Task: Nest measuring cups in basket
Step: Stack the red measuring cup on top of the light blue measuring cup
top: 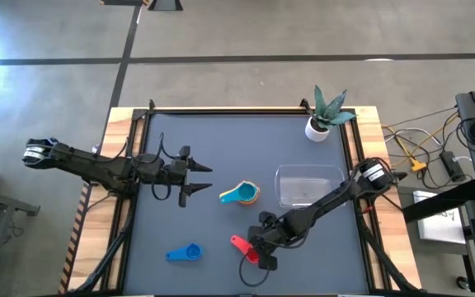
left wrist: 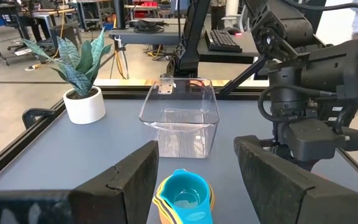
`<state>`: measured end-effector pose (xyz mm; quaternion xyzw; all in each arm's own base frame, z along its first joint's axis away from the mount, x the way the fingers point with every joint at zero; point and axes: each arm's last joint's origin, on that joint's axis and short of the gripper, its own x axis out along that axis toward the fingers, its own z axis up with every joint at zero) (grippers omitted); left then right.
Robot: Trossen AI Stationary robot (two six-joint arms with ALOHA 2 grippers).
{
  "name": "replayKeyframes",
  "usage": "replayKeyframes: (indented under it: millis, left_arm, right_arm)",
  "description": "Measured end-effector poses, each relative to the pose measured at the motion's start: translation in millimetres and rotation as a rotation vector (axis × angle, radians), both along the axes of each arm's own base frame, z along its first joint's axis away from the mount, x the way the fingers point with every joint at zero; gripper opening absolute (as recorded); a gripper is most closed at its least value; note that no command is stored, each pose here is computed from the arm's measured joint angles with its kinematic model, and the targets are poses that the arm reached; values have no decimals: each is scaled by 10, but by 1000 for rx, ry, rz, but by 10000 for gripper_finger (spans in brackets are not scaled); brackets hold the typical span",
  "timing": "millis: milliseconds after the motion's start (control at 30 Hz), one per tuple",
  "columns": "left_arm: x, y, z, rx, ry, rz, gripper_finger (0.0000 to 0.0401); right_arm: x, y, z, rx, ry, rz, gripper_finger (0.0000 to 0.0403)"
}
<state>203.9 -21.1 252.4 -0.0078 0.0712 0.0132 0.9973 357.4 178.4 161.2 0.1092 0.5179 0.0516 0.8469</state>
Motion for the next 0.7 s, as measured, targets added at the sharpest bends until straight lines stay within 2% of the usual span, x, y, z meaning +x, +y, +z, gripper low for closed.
replayKeyframes:
  millis: [167,333,500,700]
  left_arm:
    - [0,0,0,0,0,0,204]
    - [0,0,0,0,0,0,204]
    - [0,0,-1,0,1,0,204]
    - [1,2,-1,1,1,1,204]
  right_arm:
    - [-2,-69,166,-31,9,15,9]
    - [18,-211,465,-57,-74,36,9]
    - [23,-502,711,-96,-134,15,9]
    - [78,-994,888,-159,-180,-22,9]
